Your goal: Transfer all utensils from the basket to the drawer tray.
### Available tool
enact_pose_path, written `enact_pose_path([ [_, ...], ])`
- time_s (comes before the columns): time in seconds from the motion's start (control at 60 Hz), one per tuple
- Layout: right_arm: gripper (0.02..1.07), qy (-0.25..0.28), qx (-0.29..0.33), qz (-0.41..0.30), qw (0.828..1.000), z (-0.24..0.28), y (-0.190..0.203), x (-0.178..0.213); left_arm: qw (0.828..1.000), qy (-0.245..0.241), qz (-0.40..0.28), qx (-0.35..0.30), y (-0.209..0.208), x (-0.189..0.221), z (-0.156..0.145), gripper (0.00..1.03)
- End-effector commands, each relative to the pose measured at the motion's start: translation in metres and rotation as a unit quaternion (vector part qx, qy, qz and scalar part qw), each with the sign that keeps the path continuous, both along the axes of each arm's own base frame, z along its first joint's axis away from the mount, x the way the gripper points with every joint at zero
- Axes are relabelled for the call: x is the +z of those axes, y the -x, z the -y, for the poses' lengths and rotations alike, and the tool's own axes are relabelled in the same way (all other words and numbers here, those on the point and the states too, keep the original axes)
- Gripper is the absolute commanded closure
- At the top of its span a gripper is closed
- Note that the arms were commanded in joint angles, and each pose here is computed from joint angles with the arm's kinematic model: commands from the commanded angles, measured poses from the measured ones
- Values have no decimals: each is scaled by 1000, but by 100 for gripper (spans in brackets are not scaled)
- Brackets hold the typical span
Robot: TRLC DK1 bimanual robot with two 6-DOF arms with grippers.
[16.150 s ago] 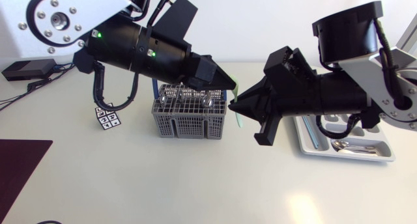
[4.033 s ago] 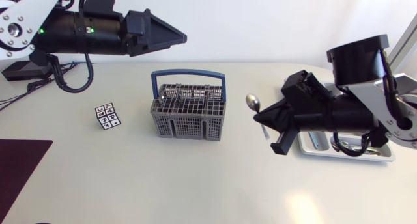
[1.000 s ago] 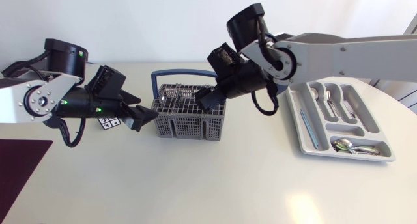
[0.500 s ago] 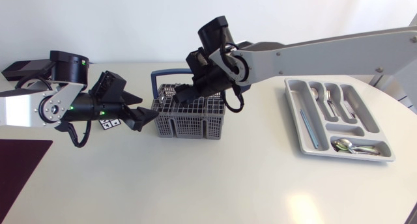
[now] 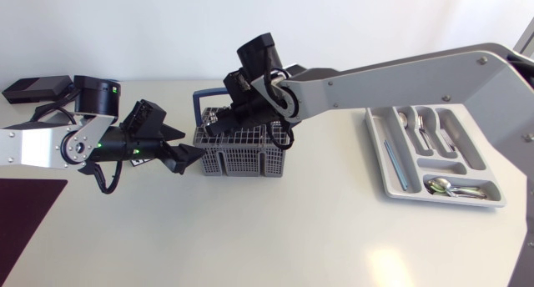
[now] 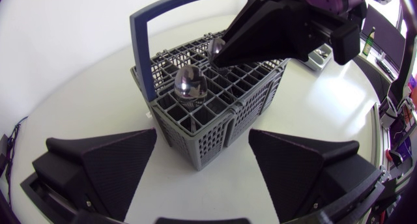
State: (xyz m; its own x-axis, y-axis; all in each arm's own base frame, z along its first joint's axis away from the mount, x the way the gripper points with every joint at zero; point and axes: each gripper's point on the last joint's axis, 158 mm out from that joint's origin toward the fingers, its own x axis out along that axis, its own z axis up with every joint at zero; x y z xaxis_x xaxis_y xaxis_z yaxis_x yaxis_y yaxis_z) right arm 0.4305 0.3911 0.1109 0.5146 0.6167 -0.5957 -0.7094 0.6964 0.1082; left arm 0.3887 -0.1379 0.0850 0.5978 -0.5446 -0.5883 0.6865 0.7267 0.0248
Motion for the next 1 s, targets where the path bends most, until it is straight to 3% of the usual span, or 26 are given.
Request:
enact_pose_path([
  [0.0, 100, 2, -4, -18, 1000, -1, 9, -18, 1000, -5, -11, -13, 7, -14, 3, 5],
  [0.217, 101, 7, -7, -22, 1000, 3, 10, -24, 1000, -4, -13, -17, 10, -15, 6, 5],
  [0.45, 101, -14, 0, -1, 1000, 9, 18, 2, 999, -4, -18, -27, 14, -18, 15, 5],
  [0.817, 101, -71, 15, 17, 997, 26, 27, 52, 999, -6, -31, -44, 22, -25, 27, 5],
  [0.983, 101, -130, 29, 17, 991, 34, 32, 87, 998, -6, -29, -50, 26, -22, 31, 5],
])
